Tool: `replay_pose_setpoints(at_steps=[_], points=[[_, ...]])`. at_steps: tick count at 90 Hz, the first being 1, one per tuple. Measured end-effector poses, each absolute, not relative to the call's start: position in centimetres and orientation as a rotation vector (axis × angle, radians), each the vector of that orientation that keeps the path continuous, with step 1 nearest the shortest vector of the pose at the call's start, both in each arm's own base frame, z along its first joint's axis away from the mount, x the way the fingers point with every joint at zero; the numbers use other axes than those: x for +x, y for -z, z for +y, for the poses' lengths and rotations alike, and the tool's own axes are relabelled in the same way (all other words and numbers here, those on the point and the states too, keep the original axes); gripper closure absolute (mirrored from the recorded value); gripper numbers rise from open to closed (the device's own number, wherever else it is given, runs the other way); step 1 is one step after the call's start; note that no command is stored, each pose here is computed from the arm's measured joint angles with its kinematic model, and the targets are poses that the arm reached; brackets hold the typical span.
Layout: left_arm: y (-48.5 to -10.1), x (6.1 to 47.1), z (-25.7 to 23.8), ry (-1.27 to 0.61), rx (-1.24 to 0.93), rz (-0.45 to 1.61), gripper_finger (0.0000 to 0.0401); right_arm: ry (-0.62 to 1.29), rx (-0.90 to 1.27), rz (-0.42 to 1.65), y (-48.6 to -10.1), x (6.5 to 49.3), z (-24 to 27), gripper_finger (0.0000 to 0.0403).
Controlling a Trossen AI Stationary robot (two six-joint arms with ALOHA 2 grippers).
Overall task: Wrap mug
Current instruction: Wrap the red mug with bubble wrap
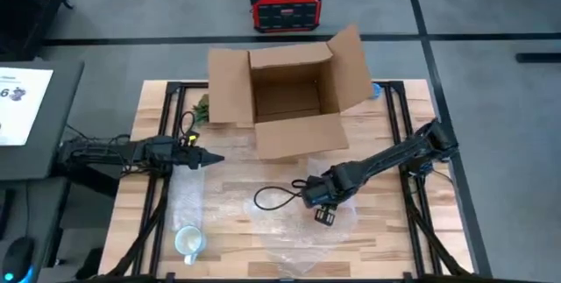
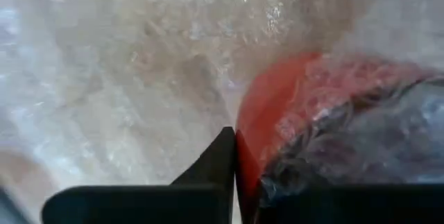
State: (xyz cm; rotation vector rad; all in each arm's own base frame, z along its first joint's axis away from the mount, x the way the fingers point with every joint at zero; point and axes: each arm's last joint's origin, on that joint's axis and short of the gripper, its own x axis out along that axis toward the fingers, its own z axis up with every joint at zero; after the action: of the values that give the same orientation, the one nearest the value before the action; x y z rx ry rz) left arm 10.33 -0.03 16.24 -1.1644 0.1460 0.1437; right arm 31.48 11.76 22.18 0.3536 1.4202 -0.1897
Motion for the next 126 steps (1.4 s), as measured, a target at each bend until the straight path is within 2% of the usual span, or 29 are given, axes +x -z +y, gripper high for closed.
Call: replay_pose_setpoints(at_steps=[27, 58, 95, 126], points=[[-16.2, 10.3, 0.0, -0.144, -1.164, 0.146, 0.0401, -0.025, 0.148, 1.361, -23.8, 30.9, 12.0, 0.0397], [-16.2, 10.3, 0.0, -0.144, -1.164, 0.146, 0.0401, -0.047, -0.01, 1.494, -22.2, 29.6, 10.9, 0.0399], [-16.2, 10.3, 0.0, -0.145, -1.188, 0.144, 0.0401, -0.502, -0.41, 1.405, -23.3, 30.2, 10.2, 0.0393], [-16.2, 10.3, 0.0, -0.147, -1.202, 0.144, 0.0401, -0.433, -0.453, 1.365, -22.2, 31.2, 8.3, 0.0392]])
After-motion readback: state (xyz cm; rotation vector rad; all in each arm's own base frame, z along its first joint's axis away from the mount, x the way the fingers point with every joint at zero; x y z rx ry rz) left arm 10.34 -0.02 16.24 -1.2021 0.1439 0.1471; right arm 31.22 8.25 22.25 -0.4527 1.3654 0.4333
